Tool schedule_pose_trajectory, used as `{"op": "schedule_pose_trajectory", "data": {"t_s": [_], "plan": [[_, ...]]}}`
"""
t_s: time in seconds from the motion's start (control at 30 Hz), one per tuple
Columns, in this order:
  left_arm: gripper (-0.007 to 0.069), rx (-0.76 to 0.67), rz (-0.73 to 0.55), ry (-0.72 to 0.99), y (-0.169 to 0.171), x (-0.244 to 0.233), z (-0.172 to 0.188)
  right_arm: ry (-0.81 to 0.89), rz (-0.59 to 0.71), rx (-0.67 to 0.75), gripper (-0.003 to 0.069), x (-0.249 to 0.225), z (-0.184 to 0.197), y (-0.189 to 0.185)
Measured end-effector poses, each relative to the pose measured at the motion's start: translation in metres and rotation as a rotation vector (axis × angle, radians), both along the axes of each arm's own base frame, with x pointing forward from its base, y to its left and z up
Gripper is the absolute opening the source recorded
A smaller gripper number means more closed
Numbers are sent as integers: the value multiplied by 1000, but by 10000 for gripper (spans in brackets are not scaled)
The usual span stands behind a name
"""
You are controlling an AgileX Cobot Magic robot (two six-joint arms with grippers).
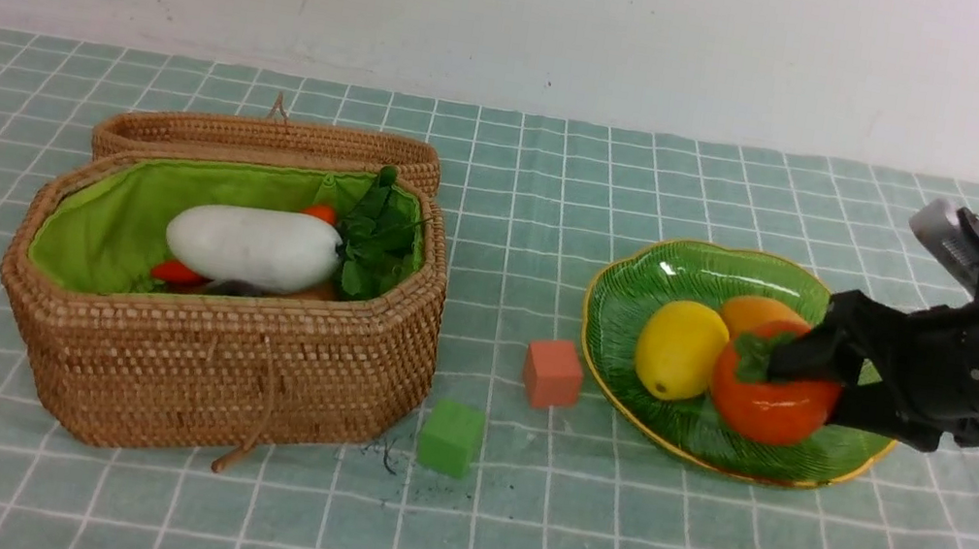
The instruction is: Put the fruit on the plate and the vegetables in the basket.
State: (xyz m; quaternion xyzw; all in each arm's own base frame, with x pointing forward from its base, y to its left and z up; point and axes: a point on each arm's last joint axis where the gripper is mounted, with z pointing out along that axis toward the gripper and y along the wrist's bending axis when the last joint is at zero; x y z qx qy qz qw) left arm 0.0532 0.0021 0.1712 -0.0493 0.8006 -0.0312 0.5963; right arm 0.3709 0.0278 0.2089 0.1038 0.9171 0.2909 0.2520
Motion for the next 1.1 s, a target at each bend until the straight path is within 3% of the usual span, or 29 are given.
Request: {"op": "schedule_pose_trajectory", "data": {"t_s": [0.03,0.07,0.2,0.3,0.53,0.67,0.83,0.9,1.0,1.07,1.1], "plan": [[239,0,0,0,0,0,0,0,0,0,596,0,0,0],[239,0,0,0,0,0,0,1,2,0,657,0,0,0],[239,0,0,0,0,0,0,1,10,-18,673,-1,1,-1],[239,0,0,0,0,0,0,-13,4,-47,655,-6,12,-8],[239,0,0,0,0,0,0,-190,-52,-147,577,-45,90,-40],[239,0,0,0,0,0,0,-287,-19,-210,531,-76,127,-39],[239,0,0,0,0,0,0,-509,34,-293,397,-154,177,-22],[239,0,0,0,0,0,0,-543,38,-308,355,-172,181,-19],[239,0,0,0,0,0,0,-567,65,-368,182,-213,173,-14],[239,0,0,0,0,0,0,-551,75,-381,129,-222,164,-13],[239,0,0,0,0,0,0,-526,86,-386,55,-226,153,-12]]}}
